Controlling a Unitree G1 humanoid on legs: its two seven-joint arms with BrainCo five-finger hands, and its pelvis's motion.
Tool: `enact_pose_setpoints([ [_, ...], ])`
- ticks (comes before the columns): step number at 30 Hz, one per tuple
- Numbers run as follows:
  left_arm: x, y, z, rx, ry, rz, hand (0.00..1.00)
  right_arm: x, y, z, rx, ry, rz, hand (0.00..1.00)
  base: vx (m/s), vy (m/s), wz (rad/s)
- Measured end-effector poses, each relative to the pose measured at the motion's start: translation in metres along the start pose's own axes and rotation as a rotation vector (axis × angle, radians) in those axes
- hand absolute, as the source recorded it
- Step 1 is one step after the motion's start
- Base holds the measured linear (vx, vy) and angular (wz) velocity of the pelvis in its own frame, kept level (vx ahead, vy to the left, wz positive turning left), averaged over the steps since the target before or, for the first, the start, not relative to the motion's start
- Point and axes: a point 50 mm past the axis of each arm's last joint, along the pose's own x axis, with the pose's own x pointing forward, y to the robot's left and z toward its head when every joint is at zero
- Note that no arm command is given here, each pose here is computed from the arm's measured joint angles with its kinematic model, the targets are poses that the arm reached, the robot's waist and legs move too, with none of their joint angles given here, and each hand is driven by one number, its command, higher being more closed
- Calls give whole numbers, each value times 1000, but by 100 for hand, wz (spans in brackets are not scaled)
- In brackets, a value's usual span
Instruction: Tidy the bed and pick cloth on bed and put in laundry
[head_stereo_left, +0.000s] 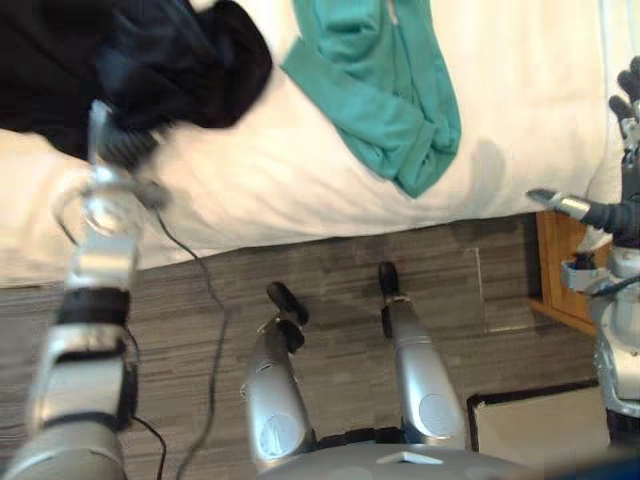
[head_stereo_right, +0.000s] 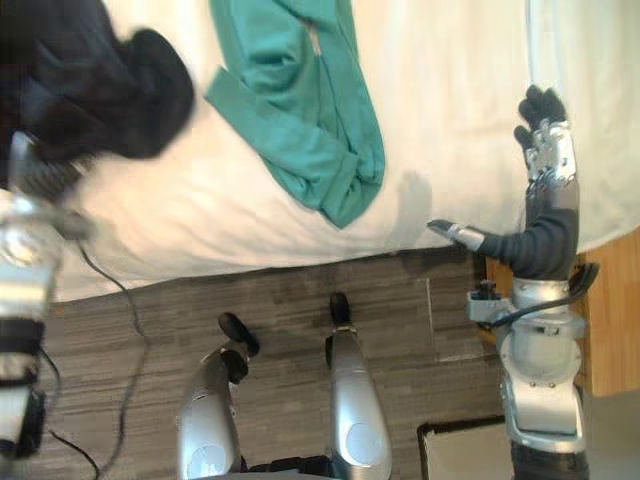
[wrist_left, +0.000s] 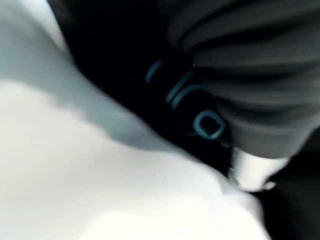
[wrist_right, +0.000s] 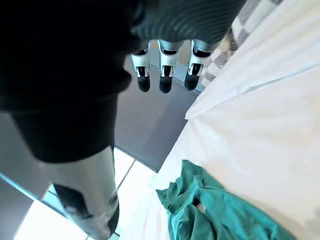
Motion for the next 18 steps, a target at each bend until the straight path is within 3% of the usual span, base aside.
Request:
enact_pose_setpoints([
  [3,-45,-40,-41,-183,146,-178,100,-4,19,-10,-33,83,67,0,52,-11,29],
  [5,-99,-71,-93,-319,443,-289,100,-4,31,-25,-47,159,56,0,37,-32,33],
  [8,-165,-92,-140,-441,777,-344,100,-8,43,-67,-90,352,59,0,46,-30,39],
  [11,-170,-76,-149,-464,808,-277,100,2,53,-100,-116,485,70,0,16,-35,43],
  [18,-207,-43,-183,-410,1040,-77,100,42,57,-122,-98,585,74,0,-9,2,16],
])
